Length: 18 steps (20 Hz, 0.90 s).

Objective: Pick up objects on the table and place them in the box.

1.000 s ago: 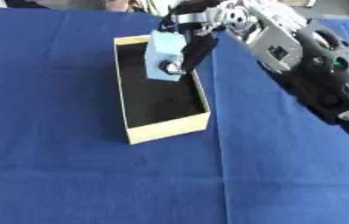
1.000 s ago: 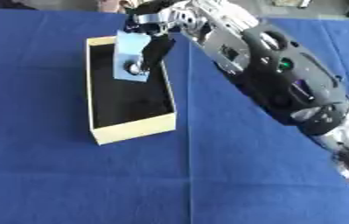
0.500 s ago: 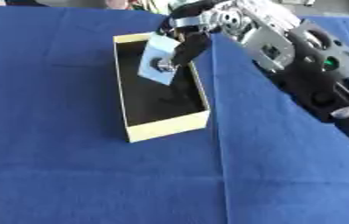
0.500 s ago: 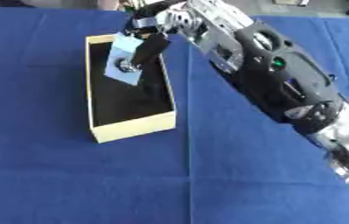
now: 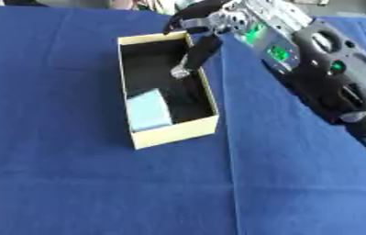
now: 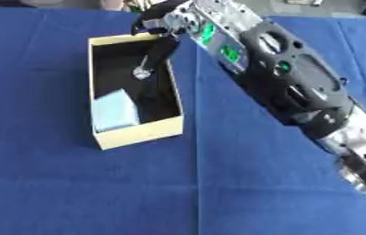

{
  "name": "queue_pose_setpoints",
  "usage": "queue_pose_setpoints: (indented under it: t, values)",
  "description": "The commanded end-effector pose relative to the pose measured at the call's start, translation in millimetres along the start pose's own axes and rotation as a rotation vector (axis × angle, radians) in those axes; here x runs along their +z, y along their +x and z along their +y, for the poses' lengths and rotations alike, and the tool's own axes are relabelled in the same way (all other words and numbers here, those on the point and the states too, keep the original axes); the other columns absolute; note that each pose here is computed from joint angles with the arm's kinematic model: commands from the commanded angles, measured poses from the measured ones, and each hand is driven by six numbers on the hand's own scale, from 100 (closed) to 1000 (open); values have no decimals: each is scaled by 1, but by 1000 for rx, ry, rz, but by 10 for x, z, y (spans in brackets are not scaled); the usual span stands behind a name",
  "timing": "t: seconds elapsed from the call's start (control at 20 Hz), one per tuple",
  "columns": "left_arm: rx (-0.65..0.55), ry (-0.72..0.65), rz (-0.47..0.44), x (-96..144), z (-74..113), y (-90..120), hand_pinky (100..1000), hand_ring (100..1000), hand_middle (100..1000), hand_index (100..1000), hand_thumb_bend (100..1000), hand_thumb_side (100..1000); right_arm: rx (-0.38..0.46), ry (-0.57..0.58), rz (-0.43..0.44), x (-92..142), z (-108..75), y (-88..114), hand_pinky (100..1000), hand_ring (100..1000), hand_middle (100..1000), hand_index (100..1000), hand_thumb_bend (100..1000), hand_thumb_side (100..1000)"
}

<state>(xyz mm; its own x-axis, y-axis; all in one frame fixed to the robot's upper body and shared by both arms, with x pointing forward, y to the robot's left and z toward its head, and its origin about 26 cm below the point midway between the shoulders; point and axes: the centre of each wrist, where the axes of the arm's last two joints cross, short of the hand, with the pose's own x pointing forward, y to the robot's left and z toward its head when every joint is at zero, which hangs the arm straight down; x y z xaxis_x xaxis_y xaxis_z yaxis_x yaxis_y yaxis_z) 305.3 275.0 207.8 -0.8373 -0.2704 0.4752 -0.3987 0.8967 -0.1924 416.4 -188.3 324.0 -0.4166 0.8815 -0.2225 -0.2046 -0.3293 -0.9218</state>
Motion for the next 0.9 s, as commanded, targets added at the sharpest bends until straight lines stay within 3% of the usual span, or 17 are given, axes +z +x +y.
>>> queue_pose_setpoints:
  t: [0.05,0.2,0.3,0.45,0.55,0.7,0.9]
  values:
    - [12,-9,-26,-50,-5,60,478,702,644,728,100,701,4,-37,17,80,-108,-57,863,1000,1000,1000,548,702]
    - [11,-10,-25,-49,-4,60,479,702,644,728,100,702,-14,-62,6,132,-130,-61,860,1000,1000,1000,507,727]
    - [9,-8,-25,-49,1,59,479,702,644,728,100,702,-37,-120,-4,244,-210,-76,846,1000,1000,1000,394,795]
    - [2,-3,-25,-49,15,56,479,703,644,728,100,702,-72,-243,4,527,-373,-179,811,965,950,974,115,919]
    - [-5,2,-26,-49,30,52,479,703,644,728,100,702,-89,-329,21,747,-477,-261,782,929,877,895,100,952]
    - [-14,12,-27,-50,51,48,479,703,645,728,100,701,-125,-441,57,1073,-563,-390,762,894,827,845,100,1000]
    - [-23,26,-30,-52,72,44,479,703,645,729,100,700,-185,-559,91,1394,-550,-485,754,848,780,809,100,947]
